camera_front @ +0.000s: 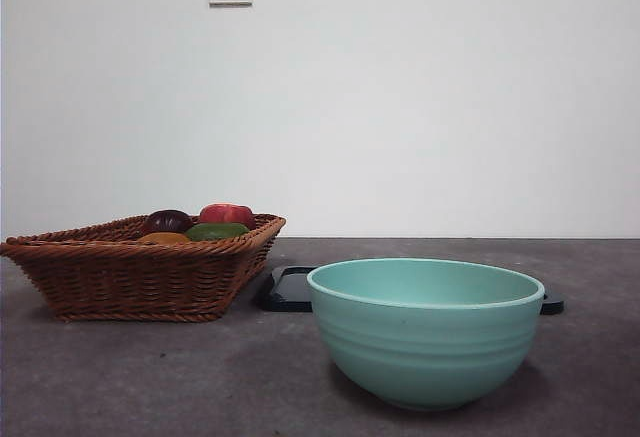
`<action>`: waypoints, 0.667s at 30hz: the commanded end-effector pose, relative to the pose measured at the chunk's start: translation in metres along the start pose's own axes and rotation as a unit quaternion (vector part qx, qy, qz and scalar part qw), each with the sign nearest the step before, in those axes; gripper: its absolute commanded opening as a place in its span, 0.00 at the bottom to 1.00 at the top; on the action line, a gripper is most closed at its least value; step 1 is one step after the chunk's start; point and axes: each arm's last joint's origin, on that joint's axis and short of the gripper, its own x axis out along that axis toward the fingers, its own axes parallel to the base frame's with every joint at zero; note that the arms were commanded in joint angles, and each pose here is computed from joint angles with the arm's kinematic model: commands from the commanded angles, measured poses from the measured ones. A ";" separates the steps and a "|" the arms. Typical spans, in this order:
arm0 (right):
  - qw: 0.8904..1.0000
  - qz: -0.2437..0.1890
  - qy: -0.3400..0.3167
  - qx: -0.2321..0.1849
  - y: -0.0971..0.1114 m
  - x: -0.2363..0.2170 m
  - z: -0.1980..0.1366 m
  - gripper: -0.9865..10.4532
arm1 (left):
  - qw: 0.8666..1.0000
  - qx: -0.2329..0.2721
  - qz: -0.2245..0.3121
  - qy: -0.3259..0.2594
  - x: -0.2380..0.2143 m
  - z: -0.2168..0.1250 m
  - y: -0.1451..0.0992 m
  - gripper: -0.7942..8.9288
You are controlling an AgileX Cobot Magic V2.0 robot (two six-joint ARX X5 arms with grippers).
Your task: Pick up the wifruite, put it on the bowl, pick up the plate, put it on desk
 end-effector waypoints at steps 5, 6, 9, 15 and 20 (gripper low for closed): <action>1.000 -0.003 -0.001 -0.029 0.000 0.000 -0.001 0.10 | 1.000 0.009 0.001 0.013 0.002 -0.007 0.001 0.10; 1.000 -0.003 -0.004 -0.029 0.000 0.000 -0.001 0.10 | 1.000 0.009 0.001 0.013 0.002 -0.007 0.001 0.10; 1.000 -0.004 -0.005 -0.029 0.000 0.000 0.000 0.10 | 1.000 0.009 0.001 0.013 0.002 -0.007 0.001 0.10; 1.000 -0.004 -0.006 -0.029 0.000 0.000 0.000 0.10 | 1.000 0.009 0.001 0.013 0.002 -0.007 0.001 0.10; 1.000 -0.004 -0.006 -0.029 0.000 0.000 0.000 0.10 | 1.000 0.009 0.001 0.013 0.002 -0.007 0.001 0.10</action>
